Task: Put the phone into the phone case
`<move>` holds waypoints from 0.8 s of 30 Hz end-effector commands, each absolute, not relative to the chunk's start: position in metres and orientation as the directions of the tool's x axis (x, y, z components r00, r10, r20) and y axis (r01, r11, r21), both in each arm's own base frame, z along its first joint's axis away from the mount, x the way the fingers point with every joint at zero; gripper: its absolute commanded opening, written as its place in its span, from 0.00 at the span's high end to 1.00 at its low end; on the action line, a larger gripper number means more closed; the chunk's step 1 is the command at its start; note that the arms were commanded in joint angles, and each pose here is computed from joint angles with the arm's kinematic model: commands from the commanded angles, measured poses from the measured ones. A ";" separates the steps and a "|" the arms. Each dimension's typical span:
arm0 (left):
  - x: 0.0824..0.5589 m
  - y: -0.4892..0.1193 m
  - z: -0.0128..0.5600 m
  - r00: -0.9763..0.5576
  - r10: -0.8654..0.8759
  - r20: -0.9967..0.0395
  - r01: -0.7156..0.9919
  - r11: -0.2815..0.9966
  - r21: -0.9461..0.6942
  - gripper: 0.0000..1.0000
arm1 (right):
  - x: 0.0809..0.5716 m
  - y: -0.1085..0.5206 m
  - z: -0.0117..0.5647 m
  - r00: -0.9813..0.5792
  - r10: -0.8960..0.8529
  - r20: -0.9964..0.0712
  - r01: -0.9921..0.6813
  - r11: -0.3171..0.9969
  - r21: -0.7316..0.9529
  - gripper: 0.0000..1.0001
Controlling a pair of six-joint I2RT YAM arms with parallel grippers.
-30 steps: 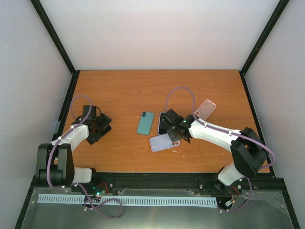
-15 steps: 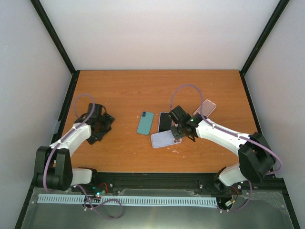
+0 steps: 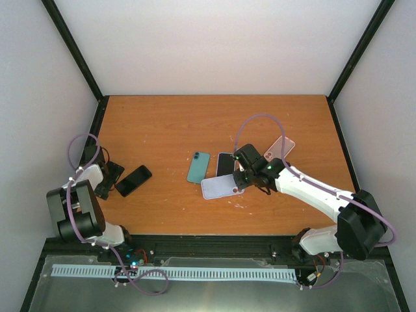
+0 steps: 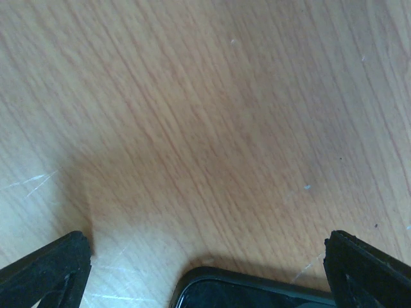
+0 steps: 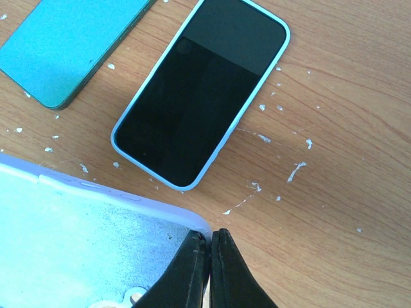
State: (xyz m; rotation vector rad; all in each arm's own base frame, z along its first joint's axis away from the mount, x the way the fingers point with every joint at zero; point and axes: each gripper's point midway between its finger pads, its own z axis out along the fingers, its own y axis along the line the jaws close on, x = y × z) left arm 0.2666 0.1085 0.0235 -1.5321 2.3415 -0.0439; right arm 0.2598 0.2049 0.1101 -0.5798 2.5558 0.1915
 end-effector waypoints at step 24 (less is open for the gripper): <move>0.266 -0.066 0.017 -0.631 -0.774 0.045 -0.706 0.550 -0.447 0.01 | 0.261 0.198 0.104 -0.762 -0.440 -0.476 -0.482 0.875 -0.038 0.97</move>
